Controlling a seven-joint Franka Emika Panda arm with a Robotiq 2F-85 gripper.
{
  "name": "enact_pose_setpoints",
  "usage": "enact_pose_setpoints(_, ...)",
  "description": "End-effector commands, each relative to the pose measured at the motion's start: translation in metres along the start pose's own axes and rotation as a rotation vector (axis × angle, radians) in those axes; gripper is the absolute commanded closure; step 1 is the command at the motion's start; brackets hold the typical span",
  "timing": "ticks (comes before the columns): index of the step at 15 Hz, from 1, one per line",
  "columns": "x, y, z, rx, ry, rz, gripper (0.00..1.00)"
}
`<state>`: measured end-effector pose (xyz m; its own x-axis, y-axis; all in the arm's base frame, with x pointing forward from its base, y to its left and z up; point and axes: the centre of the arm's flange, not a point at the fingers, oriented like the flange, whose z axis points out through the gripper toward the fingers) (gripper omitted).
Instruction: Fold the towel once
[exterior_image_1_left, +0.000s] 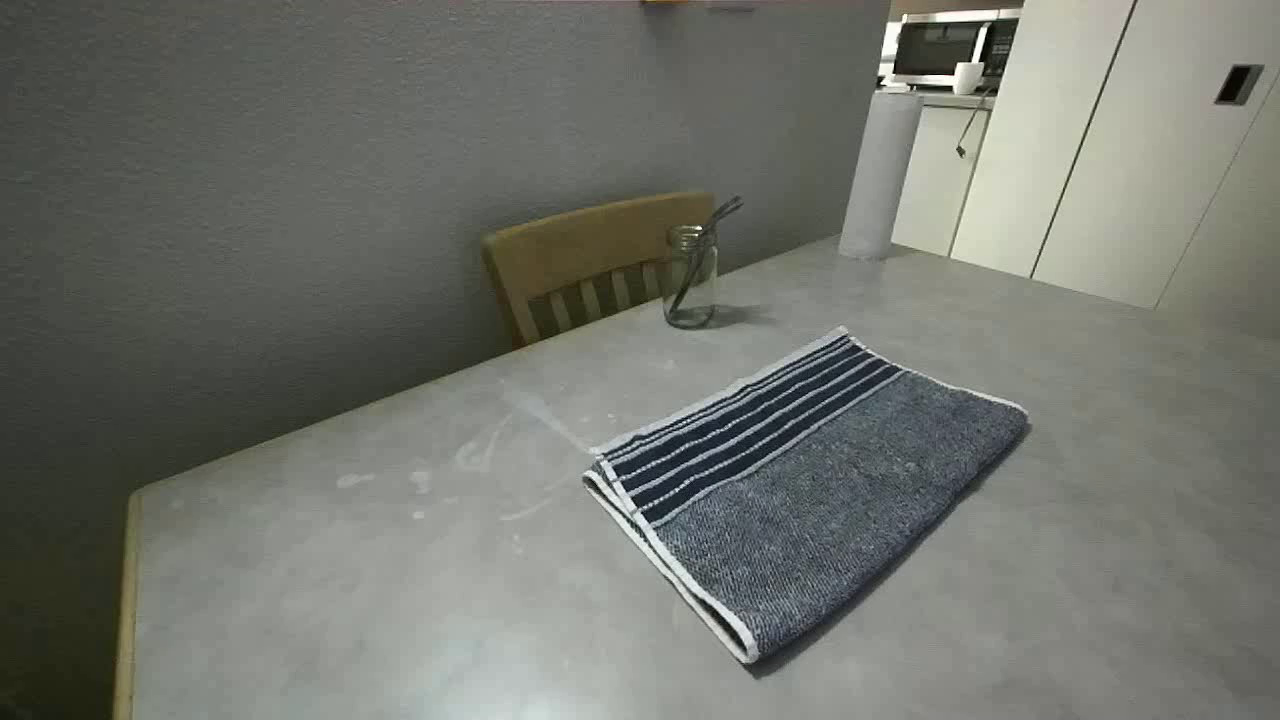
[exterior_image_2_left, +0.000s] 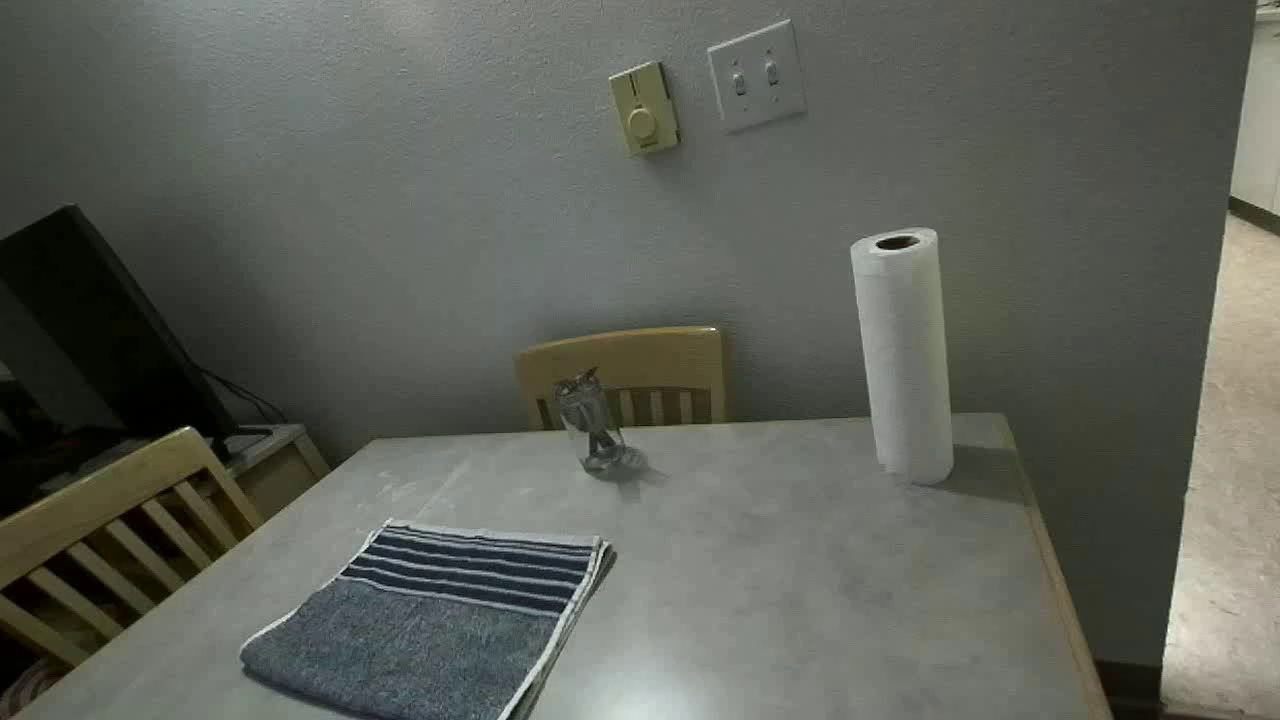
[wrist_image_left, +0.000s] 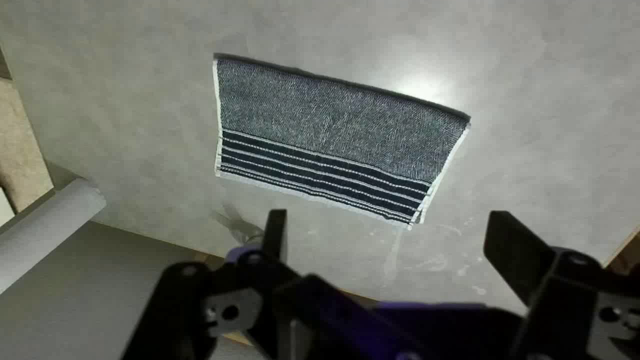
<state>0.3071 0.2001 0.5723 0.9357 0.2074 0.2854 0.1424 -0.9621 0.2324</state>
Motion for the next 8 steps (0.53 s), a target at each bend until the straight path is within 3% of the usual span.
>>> enact_pose_setpoints(1,0.000,0.000,0.000,0.000,0.000,0.000,0.00)
enact_pose_setpoints(8,0.006,0.007,0.023,0.012,-0.027,0.027,0.00)
